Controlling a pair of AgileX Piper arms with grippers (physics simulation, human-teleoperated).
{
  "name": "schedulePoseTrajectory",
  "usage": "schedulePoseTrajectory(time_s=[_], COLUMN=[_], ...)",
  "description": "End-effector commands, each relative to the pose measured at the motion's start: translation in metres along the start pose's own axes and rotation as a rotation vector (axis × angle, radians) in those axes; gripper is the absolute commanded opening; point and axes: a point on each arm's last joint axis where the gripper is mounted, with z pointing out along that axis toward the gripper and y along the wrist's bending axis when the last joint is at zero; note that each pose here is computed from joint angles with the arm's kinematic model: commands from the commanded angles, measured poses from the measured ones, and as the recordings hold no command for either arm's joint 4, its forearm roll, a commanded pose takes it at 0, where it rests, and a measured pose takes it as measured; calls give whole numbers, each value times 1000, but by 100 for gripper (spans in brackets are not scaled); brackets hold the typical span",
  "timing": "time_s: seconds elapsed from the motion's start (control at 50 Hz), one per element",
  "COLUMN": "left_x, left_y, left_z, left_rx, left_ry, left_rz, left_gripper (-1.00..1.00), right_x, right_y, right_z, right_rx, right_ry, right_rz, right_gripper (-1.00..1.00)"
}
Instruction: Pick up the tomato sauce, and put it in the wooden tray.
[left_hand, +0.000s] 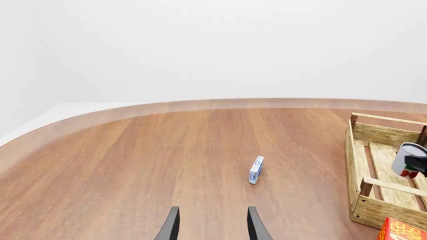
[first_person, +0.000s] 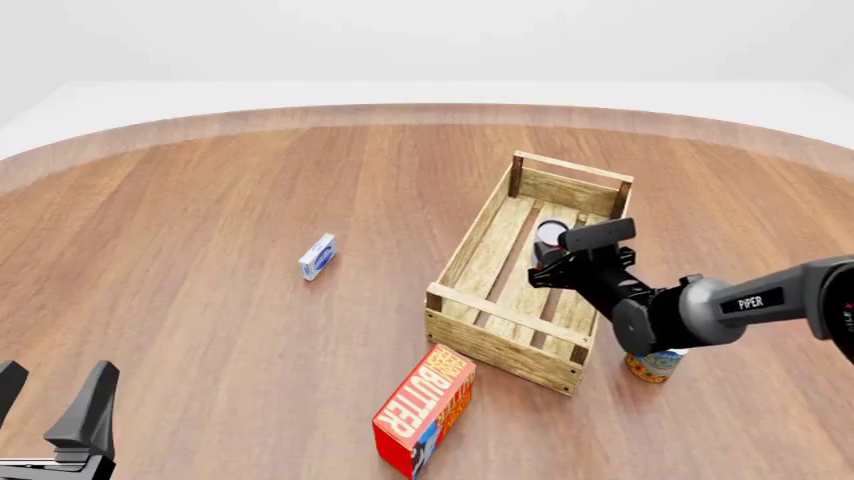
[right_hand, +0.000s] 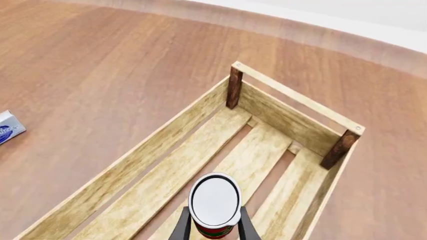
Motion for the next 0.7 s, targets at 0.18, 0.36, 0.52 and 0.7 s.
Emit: schedulePoseTrajectory(time_s=[0.18,0.36,0.52,0.7], left_x=[0,0,0,0], left_y=[0,0,0,0], left_z=[0,0,0,0], left_rx=[0,0,0,0], left_ry=[0,0,0,0], left_rz=[0,0,0,0], left_gripper=[100,100,100,100], right_x=[4,4,7,5], right_y=[4,4,5,6], right_z=[7,10,12,12], right_rx=[-9,-8,-10,-13], right_ry=[1,1,5,1], right_rz=[19,20,17,12], right_gripper=[-100,-100,-100,-100])
